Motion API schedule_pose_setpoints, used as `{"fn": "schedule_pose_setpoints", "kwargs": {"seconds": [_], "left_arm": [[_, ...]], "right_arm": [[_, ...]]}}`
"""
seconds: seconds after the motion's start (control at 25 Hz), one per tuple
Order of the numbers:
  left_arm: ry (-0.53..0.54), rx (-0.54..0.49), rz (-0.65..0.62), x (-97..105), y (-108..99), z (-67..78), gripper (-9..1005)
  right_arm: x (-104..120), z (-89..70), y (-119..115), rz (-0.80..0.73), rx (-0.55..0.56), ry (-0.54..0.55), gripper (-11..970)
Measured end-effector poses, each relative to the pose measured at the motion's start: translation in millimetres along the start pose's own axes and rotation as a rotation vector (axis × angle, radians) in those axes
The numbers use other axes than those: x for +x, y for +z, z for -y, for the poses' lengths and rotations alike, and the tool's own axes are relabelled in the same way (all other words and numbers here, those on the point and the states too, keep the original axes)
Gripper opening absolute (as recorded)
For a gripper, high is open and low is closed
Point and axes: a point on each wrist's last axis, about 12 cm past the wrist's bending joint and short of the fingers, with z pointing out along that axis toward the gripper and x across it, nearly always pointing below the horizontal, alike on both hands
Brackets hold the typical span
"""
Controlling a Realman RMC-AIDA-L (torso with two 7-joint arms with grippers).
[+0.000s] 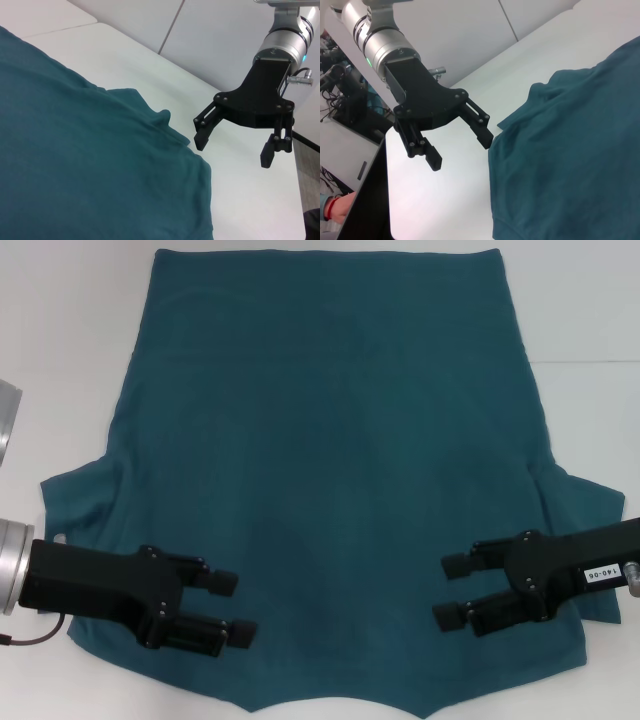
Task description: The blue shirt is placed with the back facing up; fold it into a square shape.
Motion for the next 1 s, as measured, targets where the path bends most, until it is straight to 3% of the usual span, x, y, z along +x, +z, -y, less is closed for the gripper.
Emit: {"fn": "schedule_pose_setpoints", "kwargs": {"seconds": [0.68,0.8,1.0], "left_arm": [[-0.007,0.0,0.008,-0.4,-1.9,-0.1,791],[-0.094,-0.056,0.039,-0.7,-7.4,-6.2,791],[-0.3,-0.162,0.128,2.8,-26.2,-20.0,792]], "right_arm": [[-1.0,0.1,-1.7,0.012,0.0,0.005,936],[-4.6,4.6,-4.7,0.05,0.037,0.062,935],[-19.6,20.8,-12.6,0.137,0.151,0.262,933]]}}
